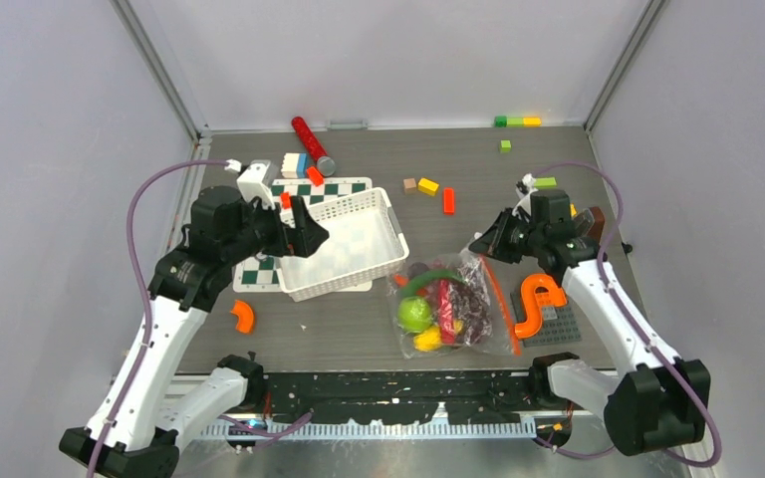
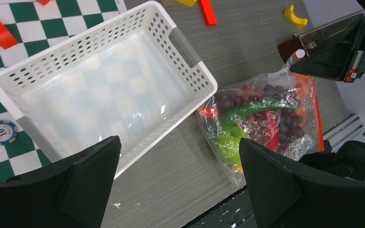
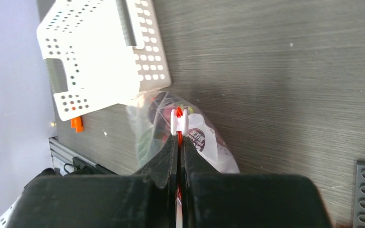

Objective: Open the zip-top bag and remove the fake food
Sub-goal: Pick up the zipper food storage bag at the center of the board, then unzip the zipper food storage bag.

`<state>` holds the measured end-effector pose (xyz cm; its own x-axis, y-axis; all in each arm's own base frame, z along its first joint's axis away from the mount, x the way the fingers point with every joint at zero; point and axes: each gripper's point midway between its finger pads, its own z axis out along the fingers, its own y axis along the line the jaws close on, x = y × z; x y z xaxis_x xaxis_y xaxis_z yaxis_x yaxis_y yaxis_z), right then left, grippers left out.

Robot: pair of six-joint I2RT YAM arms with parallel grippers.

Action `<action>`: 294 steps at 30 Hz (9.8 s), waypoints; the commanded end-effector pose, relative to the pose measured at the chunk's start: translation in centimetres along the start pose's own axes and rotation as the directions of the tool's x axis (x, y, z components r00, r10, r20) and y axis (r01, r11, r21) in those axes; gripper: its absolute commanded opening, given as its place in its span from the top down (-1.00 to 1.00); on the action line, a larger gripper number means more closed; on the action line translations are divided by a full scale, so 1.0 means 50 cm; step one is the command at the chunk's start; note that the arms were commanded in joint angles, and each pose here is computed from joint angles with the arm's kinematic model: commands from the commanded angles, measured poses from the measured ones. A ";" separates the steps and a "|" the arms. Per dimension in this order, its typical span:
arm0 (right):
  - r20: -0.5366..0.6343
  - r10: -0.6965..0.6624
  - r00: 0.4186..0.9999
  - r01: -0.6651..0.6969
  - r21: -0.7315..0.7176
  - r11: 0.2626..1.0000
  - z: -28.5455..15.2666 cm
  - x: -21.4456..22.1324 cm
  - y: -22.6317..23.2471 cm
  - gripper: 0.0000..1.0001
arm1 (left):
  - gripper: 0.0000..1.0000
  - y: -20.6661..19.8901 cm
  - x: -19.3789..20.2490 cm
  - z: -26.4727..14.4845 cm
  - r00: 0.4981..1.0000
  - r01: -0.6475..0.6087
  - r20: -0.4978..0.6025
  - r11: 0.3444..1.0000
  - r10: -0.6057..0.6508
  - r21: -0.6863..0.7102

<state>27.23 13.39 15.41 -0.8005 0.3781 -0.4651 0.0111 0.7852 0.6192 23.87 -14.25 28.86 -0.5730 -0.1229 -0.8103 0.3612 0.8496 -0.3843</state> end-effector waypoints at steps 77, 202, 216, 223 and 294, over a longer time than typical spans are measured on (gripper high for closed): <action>0.221 -0.482 0.848 0.487 -0.682 0.545 -0.291 0.080 0.520 0.99 | 0.10 -0.416 0.026 0.011 0.966 -0.260 0.215 0.567 0.146 0.782; 0.208 -0.643 0.737 0.591 -0.660 0.464 -0.310 0.151 0.428 0.99 | 1.00 -0.478 0.061 -0.047 0.965 -0.224 0.148 0.385 0.217 0.895; 0.180 -0.586 0.790 0.578 -0.537 0.614 -0.279 0.147 0.357 0.99 | 1.00 -0.445 0.023 -0.020 0.959 -0.268 0.172 0.525 0.225 0.808; 0.204 -0.565 0.799 0.582 -0.497 0.644 -0.286 0.140 0.339 0.99 | 1.00 -0.408 -0.001 -0.021 0.946 -0.318 0.205 0.592 0.251 0.740; 0.016 -0.636 0.772 0.584 -0.413 0.699 -0.296 0.190 0.244 0.99 | 1.00 -0.219 -0.052 -0.046 0.841 -0.537 0.279 0.776 0.464 0.330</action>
<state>11.02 19.58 26.66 -0.6386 -0.1928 -0.7450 -0.6896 0.5729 0.4429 18.97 -22.00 33.89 -0.1779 0.2074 -0.9619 0.8382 0.5441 -0.0377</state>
